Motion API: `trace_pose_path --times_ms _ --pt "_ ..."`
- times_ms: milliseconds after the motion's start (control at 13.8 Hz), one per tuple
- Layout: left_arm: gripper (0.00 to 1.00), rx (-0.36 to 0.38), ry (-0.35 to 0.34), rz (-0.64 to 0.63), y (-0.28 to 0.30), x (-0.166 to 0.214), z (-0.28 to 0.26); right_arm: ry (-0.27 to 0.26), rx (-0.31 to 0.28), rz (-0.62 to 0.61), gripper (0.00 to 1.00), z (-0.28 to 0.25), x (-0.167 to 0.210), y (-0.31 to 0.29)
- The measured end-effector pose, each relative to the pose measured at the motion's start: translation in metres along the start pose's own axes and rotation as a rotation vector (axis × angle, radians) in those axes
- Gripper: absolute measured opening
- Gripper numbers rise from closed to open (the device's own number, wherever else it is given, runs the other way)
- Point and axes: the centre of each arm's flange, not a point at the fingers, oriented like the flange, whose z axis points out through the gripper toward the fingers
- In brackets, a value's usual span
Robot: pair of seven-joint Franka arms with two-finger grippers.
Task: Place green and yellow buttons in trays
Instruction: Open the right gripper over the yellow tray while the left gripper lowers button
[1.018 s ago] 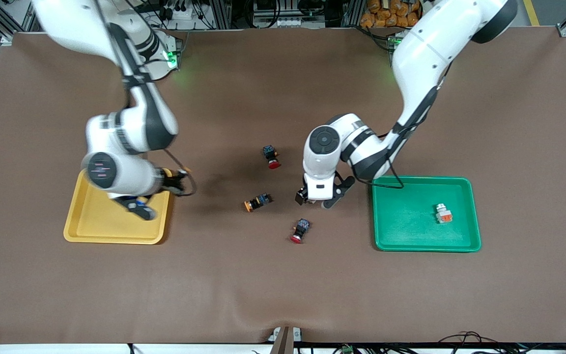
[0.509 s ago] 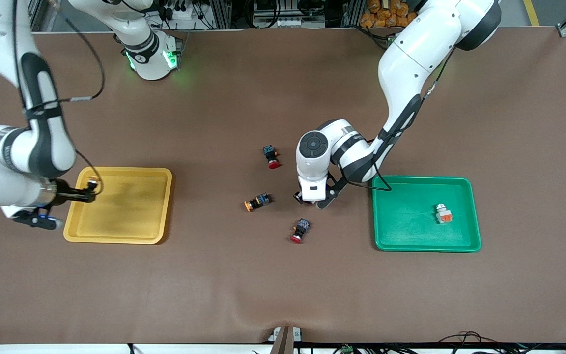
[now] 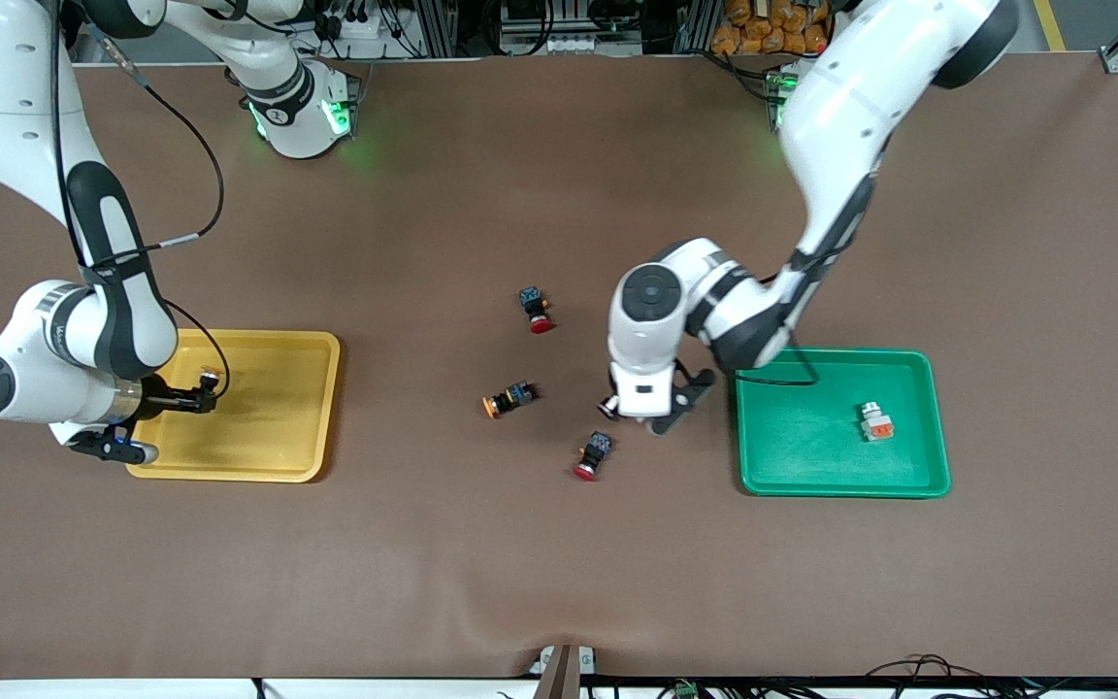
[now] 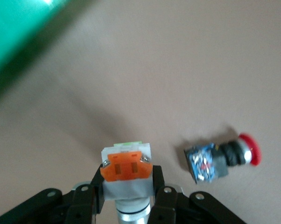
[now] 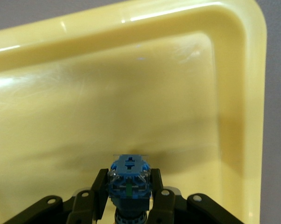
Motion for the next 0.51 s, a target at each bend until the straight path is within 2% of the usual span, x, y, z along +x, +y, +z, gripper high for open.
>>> trace_pose_path --times_ms 73,291,436,509 --pt "0.42 0.027 0.008 0.021 -0.011 0.032 -0.020 -0.001 0.000 0.001 0.45 0.002 0.000 0.002" --pt "0.42 0.131 -0.013 0.120 -0.062 0.123 -0.037 0.003 0.001 0.000 0.76 -0.002 0.001 0.001" --pt "0.42 0.168 -0.046 0.171 -0.099 0.170 -0.019 -0.029 0.011 -0.004 0.96 -0.012 0.002 -0.002" --pt "0.42 0.184 -0.062 0.190 -0.115 0.186 -0.010 -0.058 0.020 -0.008 1.00 -0.023 0.002 -0.006"
